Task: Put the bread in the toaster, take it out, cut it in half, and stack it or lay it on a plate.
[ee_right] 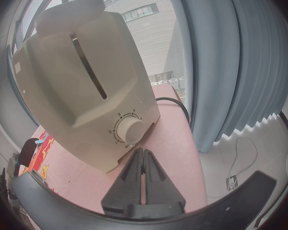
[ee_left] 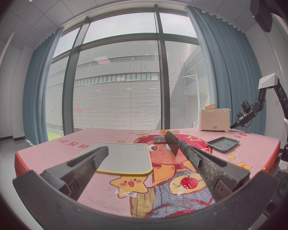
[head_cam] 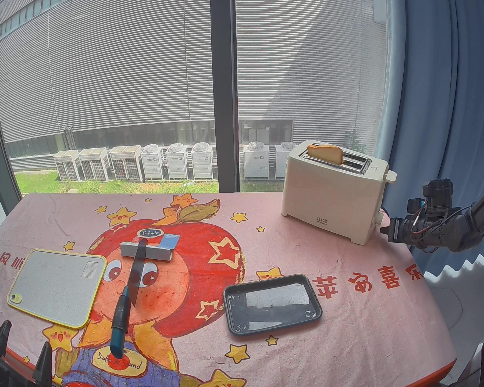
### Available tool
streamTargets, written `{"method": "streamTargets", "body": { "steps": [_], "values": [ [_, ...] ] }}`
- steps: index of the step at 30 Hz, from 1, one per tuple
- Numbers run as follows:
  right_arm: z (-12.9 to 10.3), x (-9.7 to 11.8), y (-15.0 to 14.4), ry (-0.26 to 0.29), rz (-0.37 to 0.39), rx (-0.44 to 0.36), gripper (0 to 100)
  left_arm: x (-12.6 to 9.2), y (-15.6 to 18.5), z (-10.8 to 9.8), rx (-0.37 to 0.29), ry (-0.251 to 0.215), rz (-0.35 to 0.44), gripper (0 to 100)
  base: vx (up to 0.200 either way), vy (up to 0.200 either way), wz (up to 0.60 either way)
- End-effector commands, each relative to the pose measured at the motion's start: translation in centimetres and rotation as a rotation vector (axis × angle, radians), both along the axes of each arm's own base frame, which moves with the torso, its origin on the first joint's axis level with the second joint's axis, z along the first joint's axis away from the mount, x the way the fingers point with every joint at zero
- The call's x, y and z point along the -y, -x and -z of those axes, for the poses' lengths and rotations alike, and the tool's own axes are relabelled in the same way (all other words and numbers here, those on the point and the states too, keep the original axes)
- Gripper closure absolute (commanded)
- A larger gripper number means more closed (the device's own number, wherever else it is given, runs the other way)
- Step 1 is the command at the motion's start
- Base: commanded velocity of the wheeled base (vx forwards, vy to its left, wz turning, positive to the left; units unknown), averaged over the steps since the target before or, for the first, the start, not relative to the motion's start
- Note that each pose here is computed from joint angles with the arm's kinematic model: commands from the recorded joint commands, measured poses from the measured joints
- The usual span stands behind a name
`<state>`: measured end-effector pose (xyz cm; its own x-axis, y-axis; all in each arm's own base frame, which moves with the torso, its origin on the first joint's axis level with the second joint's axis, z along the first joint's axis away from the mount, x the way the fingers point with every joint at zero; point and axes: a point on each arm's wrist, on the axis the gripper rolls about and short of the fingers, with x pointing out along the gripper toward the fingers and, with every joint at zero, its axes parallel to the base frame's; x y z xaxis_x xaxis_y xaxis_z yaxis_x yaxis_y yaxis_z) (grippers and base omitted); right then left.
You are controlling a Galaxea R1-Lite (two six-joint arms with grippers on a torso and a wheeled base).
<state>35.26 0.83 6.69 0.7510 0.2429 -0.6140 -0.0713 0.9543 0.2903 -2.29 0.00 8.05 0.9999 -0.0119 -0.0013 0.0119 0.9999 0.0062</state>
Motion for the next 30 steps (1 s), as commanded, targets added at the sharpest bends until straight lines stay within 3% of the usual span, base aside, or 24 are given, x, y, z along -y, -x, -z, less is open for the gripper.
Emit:
{"method": "streamTargets", "body": {
  "steps": [1,30],
  "values": [
    [0.06,-0.08,-0.11,-0.001,-0.002,0.001,100,0.00,-0.01,0.53,-0.002,0.000,0.000,0,0.000,0.000,0.00],
    [-0.11,-0.62,0.00,0.003,-0.019,0.007,100,0.00,-0.01,0.53,-0.002,-0.002,-0.001,0,0.000,0.000,0.00]
  ]
}}
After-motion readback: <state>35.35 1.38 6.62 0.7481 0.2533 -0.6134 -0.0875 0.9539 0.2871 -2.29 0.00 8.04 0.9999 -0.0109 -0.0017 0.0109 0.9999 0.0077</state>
